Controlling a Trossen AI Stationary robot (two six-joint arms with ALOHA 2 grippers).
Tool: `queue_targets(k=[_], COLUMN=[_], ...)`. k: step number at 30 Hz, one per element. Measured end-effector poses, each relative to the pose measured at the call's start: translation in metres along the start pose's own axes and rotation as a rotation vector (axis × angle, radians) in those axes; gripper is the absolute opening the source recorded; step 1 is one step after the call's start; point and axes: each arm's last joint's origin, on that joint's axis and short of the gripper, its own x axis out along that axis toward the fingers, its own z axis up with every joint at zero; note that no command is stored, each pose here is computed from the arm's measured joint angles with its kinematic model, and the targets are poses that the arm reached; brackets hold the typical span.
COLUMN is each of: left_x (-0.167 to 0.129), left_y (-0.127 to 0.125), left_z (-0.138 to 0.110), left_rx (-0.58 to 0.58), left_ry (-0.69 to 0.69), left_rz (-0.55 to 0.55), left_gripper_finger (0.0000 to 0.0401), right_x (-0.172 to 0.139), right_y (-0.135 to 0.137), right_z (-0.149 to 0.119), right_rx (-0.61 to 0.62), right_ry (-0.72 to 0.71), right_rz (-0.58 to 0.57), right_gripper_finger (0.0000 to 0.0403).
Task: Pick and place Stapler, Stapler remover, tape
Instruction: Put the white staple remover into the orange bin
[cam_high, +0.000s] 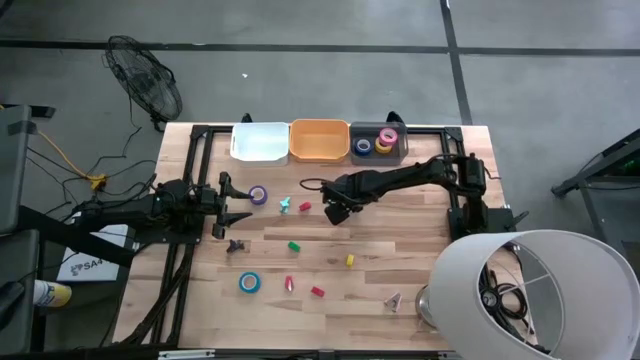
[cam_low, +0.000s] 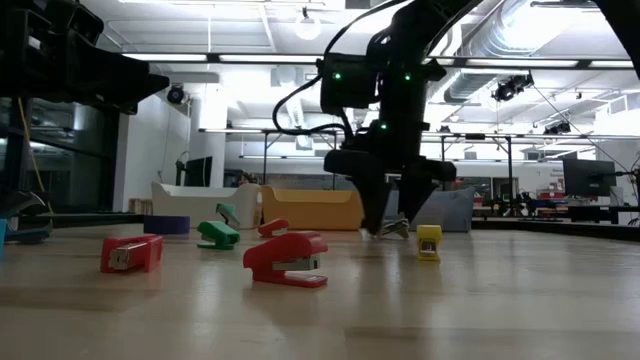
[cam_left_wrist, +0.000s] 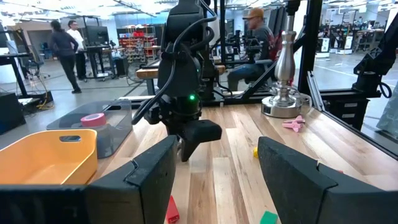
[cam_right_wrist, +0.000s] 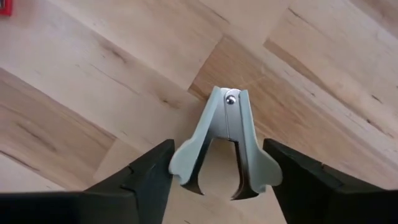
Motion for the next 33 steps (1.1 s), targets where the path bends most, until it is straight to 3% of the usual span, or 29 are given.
queue_targets(k=[23,33], left_x=[0.000,0.000], left_y=[0.000,0.000], left_z=[0.000,0.000], left_rx=[0.000,0.000], left_ry=[0.000,0.000], left_rz=[0.000,0.000], left_gripper_finger=[0.0221,0.0221], right_x=[0.000,-0.002], right_y=[0.002,0.010], right_z=[0.002,0.010], right_rx=[-0.049,-0.113], right_ry=[-0.021,-0.123], right_rz=[0.011,0.088], right_gripper_finger=[0.0102,0.0101])
